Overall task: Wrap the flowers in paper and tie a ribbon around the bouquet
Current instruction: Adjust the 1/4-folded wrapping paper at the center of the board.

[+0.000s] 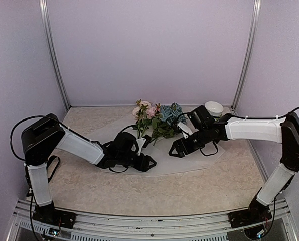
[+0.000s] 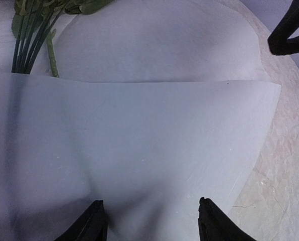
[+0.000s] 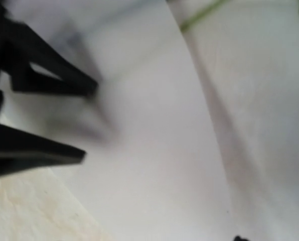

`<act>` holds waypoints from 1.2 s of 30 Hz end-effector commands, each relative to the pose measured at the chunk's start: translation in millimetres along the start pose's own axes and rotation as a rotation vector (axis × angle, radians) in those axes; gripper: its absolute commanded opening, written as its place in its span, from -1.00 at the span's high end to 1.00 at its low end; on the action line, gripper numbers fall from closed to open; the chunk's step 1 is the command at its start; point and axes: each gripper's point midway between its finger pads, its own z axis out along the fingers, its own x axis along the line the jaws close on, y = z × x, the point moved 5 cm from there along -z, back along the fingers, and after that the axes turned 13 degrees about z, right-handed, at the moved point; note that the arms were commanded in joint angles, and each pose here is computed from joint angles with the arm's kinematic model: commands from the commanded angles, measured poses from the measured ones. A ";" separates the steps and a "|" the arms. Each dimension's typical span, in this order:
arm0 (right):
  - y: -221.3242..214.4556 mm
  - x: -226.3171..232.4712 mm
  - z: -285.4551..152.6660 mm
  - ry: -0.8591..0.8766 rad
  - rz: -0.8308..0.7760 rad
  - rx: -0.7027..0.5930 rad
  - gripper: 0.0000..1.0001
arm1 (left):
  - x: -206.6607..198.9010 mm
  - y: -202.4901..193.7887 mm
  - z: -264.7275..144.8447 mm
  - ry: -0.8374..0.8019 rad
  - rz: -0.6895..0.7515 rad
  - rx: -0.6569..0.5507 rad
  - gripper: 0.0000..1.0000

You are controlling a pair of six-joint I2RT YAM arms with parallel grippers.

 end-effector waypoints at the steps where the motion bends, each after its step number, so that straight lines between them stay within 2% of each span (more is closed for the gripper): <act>1: 1.9 -9.6 22.3 0.111 -0.018 0.048 -0.40 | 0.1 -3.5 4.4 0.010 0.009 0.023 -0.22; 9: -8.7 -50.4 57.3 0.018 0.007 0.113 -0.41 | -0.4 -5.8 3.5 0.021 0.008 0.035 -0.22; 14: -18.0 -49.7 62.1 0.058 0.000 0.141 -0.38 | -1.9 -5.9 1.9 0.029 0.013 0.042 -0.22; 16: -18.9 -43.3 57.0 0.110 0.002 0.127 -0.20 | -2.9 -5.8 1.0 0.032 0.013 0.043 -0.22; 18: -21.4 -35.3 51.7 0.175 0.009 0.117 0.13 | -5.8 -2.2 -2.8 0.023 0.012 0.031 -0.22; 23: -37.5 -30.1 43.0 0.246 0.033 0.104 0.82 | -29.4 31.3 -31.9 -0.029 0.091 -0.088 -0.33; 25: -44.5 -30.2 41.6 0.263 0.033 0.104 1.00 | -35.1 43.5 -46.6 -0.050 0.115 -0.127 -0.40; 29: -58.8 -31.1 38.1 0.281 0.041 0.111 1.00 | -20.2 53.5 -82.2 -0.033 0.095 -0.174 -0.60; 34: -67.9 -25.4 27.3 0.333 0.052 0.095 1.00 | 11.4 25.0 -98.2 0.189 0.073 -0.022 -0.78; 36: -72.6 -25.2 24.0 0.336 0.055 0.096 1.00 | 22.2 6.9 -101.3 0.229 0.049 0.030 -0.97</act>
